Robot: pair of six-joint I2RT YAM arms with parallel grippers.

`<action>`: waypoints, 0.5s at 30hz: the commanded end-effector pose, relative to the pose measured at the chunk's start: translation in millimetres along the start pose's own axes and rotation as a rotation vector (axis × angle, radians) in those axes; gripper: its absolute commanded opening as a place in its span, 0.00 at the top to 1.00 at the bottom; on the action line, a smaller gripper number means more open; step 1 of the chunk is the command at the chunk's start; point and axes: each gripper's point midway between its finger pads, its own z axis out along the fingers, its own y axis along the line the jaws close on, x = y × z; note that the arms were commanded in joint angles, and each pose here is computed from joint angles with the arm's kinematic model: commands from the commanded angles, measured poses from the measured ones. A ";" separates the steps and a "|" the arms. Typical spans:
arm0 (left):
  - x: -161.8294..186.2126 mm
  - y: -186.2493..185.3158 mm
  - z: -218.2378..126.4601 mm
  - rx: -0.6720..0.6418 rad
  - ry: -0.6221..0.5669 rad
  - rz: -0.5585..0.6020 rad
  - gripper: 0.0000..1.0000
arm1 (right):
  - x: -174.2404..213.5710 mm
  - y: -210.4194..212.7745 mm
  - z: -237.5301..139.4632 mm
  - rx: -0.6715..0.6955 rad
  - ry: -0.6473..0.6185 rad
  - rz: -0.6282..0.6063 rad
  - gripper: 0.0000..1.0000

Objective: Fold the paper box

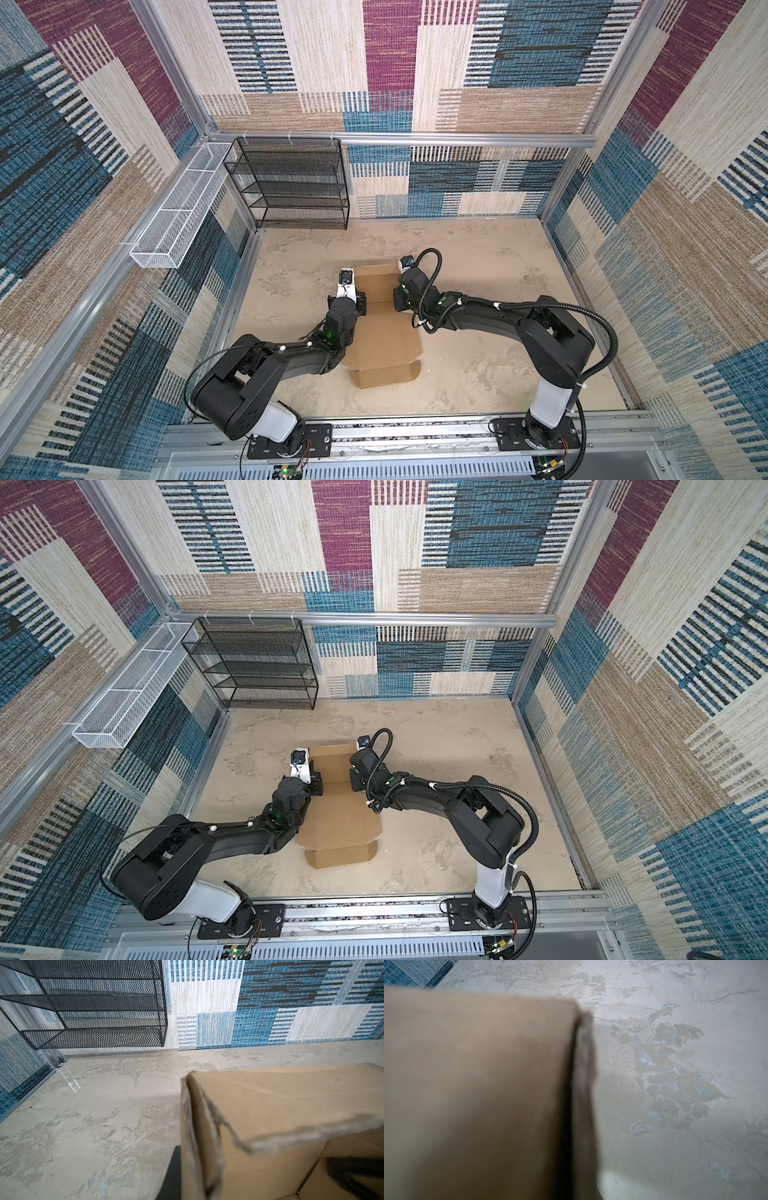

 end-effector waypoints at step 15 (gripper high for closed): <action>13.0 0.3 -3.0 0.010 0.040 -0.040 0.78 | -8.9 8.5 -0.6 -0.026 -0.018 0.002 1.00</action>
